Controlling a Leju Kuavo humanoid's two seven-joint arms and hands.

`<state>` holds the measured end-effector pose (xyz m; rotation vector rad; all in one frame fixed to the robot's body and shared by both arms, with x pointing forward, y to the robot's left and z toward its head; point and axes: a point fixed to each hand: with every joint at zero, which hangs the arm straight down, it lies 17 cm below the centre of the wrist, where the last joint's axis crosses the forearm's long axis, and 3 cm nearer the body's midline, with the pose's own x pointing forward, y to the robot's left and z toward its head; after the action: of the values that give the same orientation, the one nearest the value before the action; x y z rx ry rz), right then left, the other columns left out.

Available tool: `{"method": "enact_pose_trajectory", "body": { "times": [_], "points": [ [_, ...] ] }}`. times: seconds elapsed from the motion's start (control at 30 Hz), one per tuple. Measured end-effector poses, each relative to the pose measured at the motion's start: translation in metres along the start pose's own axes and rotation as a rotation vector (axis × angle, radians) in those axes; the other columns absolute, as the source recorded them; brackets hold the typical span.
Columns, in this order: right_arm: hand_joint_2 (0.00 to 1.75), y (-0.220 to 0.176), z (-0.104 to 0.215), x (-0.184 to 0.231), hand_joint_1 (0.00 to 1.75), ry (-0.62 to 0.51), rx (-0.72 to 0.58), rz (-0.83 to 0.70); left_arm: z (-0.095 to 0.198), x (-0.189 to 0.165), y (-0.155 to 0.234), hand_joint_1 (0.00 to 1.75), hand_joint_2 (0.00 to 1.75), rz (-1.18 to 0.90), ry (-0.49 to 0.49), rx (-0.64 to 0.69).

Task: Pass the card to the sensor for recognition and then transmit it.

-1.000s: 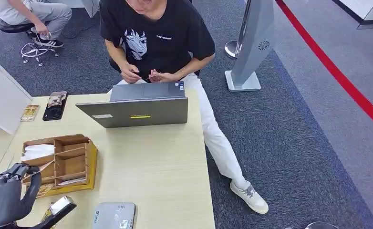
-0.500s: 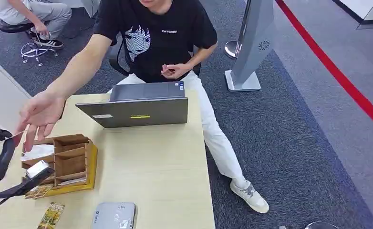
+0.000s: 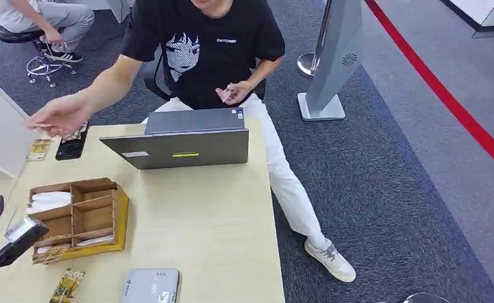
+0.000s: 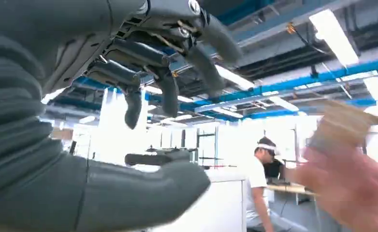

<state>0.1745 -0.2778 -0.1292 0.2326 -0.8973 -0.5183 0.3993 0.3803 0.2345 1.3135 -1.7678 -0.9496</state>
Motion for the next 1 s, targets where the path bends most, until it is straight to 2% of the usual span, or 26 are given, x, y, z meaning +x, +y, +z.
{"method": "enact_pose_trajectory", "body": {
  "times": [0.13,0.3,0.33,0.4,0.43,0.47,0.5,0.53,0.63,0.67,0.77,0.87,1.0],
  "points": [
    [1.75,-0.006,0.003,-0.002,0.0,-0.011,-0.052,-0.056,0.026,0.01,0.031,0.0,1.75,0.118,0.008,0.145],
    [1.75,-0.006,0.014,-0.002,0.0,-0.006,-0.055,-0.099,0.068,0.017,0.08,0.0,1.75,0.301,0.041,0.322],
    [1.75,-0.007,0.015,-0.001,0.0,-0.007,-0.058,-0.107,0.075,0.017,0.089,0.44,1.75,0.351,0.048,0.358],
    [1.75,-0.007,0.018,0.001,0.0,-0.015,-0.061,-0.125,0.089,0.015,0.11,1.59,1.75,0.465,0.059,0.445],
    [1.75,-0.007,0.02,0.003,0.0,-0.021,-0.062,-0.138,0.096,0.008,0.12,1.75,1.75,0.538,0.08,0.492],
    [1.75,-0.007,0.021,0.004,0.07,-0.027,-0.063,-0.15,0.104,-0.003,0.127,1.75,1.75,0.622,0.123,0.529],
    [1.75,-0.007,0.022,0.006,0.28,-0.032,-0.063,-0.158,0.116,-0.015,0.134,1.75,1.75,0.683,0.165,0.573],
    [1.75,-0.005,0.023,0.007,1.75,-0.036,-0.059,-0.165,0.129,-0.032,0.139,1.75,1.75,0.727,0.231,0.613],
    [1.75,-0.002,0.024,0.01,1.75,-0.048,-0.05,-0.174,0.181,-0.079,0.146,1.75,1.75,0.772,0.469,0.76],
    [1.75,-0.001,0.025,0.011,1.75,-0.05,-0.046,-0.174,0.205,-0.095,0.143,1.75,1.75,0.77,0.572,0.818],
    [1.75,0.002,0.025,0.014,1.75,-0.06,-0.031,-0.183,0.257,-0.121,0.123,1.75,1.75,0.794,0.802,0.916],
    [1.75,0.008,0.024,0.015,1.75,-0.059,-0.003,-0.176,0.308,-0.138,0.072,1.75,1.75,0.944,1.067,0.967],
    [1.75,0.013,0.02,0.019,1.75,-0.056,0.028,-0.145,0.356,-0.131,-0.014,1.75,1.75,1.15,1.363,0.887]
  ]
}}
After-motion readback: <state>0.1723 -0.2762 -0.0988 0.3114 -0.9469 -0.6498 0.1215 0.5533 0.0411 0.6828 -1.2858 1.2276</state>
